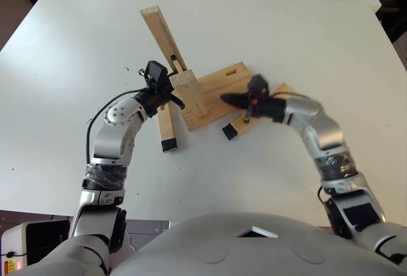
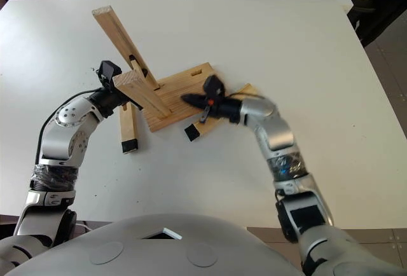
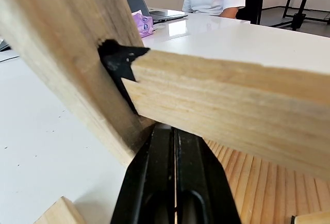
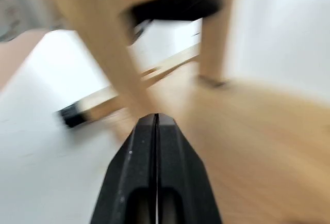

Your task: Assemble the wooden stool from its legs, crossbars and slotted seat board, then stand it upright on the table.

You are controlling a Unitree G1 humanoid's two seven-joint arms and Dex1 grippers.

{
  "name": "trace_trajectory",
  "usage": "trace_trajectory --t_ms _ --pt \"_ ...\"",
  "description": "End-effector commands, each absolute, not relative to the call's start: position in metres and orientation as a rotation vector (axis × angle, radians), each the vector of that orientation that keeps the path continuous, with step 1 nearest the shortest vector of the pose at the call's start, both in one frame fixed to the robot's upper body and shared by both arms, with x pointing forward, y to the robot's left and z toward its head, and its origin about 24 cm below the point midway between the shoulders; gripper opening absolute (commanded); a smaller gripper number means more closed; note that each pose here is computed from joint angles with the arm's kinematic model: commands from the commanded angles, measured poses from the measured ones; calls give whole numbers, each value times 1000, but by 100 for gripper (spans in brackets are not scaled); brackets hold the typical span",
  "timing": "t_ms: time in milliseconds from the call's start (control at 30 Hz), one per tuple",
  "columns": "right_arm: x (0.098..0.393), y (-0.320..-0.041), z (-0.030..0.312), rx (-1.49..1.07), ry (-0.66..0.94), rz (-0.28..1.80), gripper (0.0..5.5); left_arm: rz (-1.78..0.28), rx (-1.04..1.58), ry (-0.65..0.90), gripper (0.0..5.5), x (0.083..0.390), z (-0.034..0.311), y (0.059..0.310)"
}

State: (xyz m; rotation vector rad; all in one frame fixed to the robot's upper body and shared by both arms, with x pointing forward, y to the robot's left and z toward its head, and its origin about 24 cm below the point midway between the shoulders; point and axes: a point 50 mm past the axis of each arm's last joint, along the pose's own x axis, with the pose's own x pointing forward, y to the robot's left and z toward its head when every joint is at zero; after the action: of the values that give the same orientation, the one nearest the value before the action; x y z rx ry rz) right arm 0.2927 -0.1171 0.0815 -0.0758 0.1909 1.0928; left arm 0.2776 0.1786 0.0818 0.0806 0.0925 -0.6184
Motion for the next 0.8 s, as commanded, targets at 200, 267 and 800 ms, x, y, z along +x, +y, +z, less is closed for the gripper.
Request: trace_trajectory --t_ms 200,267,800 --pt "359 -143 76 -554 269 978 2 -643 91 107 0 259 88 189" --pt "369 -142 80 -596 254 938 2 -653 85 131 0 247 89 196" --pt "372 -143 56 -681 401 913 2 -1053 -9 354 0 177 71 148"
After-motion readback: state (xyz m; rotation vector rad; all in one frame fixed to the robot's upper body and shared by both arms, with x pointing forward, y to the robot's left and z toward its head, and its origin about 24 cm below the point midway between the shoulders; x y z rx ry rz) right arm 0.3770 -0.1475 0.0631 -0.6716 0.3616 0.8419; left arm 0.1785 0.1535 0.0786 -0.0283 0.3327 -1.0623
